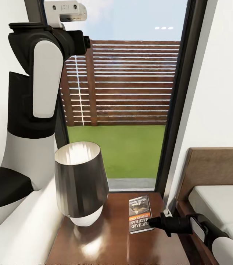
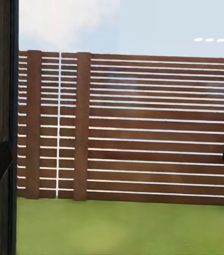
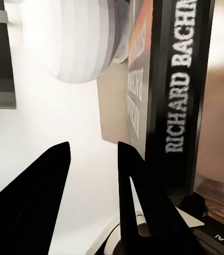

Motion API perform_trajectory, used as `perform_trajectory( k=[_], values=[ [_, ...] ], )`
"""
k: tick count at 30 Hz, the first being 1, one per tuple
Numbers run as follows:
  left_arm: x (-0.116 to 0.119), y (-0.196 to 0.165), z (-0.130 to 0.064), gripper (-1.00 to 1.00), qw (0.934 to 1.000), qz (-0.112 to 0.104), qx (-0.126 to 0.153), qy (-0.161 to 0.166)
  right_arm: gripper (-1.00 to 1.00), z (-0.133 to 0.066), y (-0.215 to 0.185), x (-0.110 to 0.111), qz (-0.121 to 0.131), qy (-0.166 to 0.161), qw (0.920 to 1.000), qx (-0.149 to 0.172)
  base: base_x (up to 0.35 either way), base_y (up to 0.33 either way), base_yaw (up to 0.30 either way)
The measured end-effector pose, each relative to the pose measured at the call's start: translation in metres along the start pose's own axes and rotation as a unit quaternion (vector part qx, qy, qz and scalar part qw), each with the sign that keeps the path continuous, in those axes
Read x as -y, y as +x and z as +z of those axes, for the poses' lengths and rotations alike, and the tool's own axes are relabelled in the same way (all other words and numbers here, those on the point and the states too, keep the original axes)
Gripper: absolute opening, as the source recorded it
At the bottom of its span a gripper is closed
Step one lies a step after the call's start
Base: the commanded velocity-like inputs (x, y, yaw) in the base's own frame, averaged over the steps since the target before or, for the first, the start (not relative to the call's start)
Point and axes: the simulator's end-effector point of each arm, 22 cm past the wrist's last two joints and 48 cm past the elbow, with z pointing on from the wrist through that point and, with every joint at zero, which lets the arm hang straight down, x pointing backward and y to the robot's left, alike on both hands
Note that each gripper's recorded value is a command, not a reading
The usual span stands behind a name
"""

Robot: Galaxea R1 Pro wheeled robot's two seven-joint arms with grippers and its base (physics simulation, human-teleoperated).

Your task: In the bedroom, move the book from the bed onto either nightstand, and place the two sandals side by side next to the bed.

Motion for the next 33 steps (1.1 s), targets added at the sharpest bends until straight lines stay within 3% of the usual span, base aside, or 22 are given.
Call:
perform_trajectory(
  k=[33],
  values=[
    [-0.004, 0.059, -0.041, 1.0, 1.0, 0.0, 0.001, -0.002, -1.0, 0.026, 0.019, 0.065, 0.002, -0.001, 1.0, 0.002, 0.0, 0.0, 0.0]
  ],
)
